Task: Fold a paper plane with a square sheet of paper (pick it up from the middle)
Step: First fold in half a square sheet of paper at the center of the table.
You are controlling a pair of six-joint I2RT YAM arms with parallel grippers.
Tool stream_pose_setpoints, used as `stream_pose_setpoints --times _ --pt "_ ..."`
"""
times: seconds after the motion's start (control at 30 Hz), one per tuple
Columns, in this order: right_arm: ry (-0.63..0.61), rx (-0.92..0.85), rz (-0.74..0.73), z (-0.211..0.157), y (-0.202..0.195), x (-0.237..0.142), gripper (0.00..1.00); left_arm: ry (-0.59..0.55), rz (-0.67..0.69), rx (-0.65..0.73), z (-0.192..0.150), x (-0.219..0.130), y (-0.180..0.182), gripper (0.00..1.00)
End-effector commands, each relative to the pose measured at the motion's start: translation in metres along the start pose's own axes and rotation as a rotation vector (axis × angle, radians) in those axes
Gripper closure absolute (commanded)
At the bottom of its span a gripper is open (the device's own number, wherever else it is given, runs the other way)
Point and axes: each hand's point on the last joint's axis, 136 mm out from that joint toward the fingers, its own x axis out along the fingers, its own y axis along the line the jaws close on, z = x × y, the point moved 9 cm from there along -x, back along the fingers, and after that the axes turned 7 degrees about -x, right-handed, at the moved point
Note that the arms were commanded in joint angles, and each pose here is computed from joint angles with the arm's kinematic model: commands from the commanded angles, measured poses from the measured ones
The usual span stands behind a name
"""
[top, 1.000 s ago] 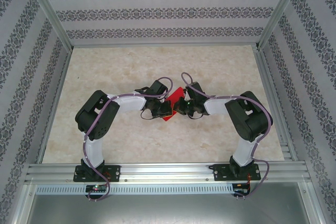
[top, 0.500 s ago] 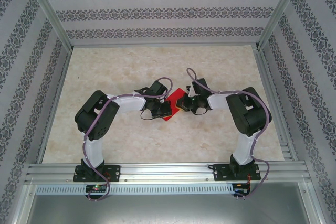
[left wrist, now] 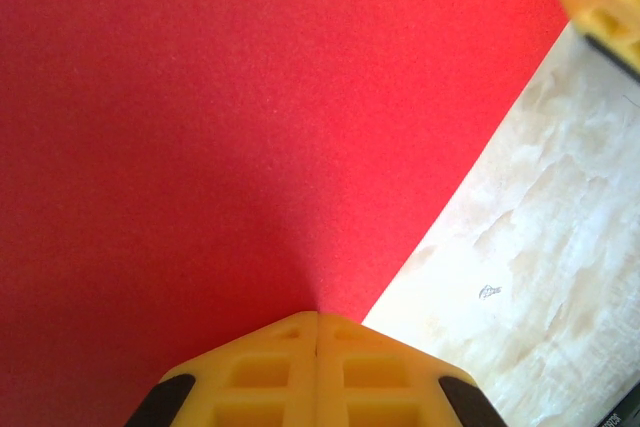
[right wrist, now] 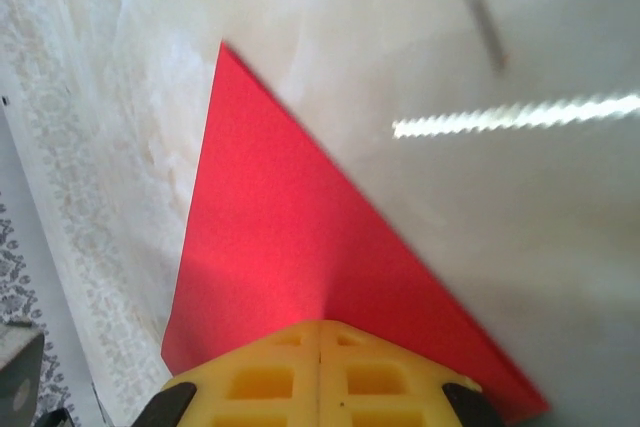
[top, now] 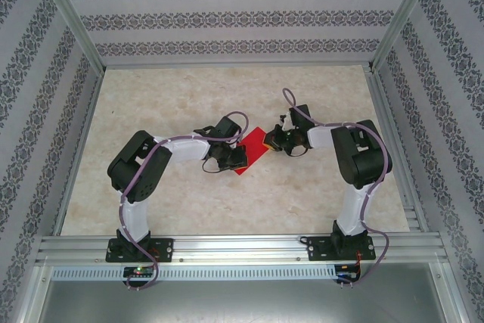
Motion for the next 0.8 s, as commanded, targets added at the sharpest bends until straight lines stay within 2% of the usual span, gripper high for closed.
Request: stream_pose_setpoints --times 0.0,0.2,0.43,0.77 --pt "-0.138 0.013 -0.172 0.026 -0.037 -0.009 1.00 0.106 0.214 -0.077 -0.026 0.008 0.045 1.00" --pt "-0.158 0.000 -0.162 0.037 -0.032 -0.018 1.00 0.105 0.204 -0.071 -0.025 0.008 0.042 1.00" --pt "-0.207 -0.089 -0.079 0.021 0.012 -0.049 1.00 0.093 0.172 -0.045 -0.019 0.005 0.031 1.00" --pt "-0.062 -0.105 -0.052 -0.030 0.027 -0.010 1.00 0.074 0.118 -0.005 -0.010 0.001 0.014 1.00"
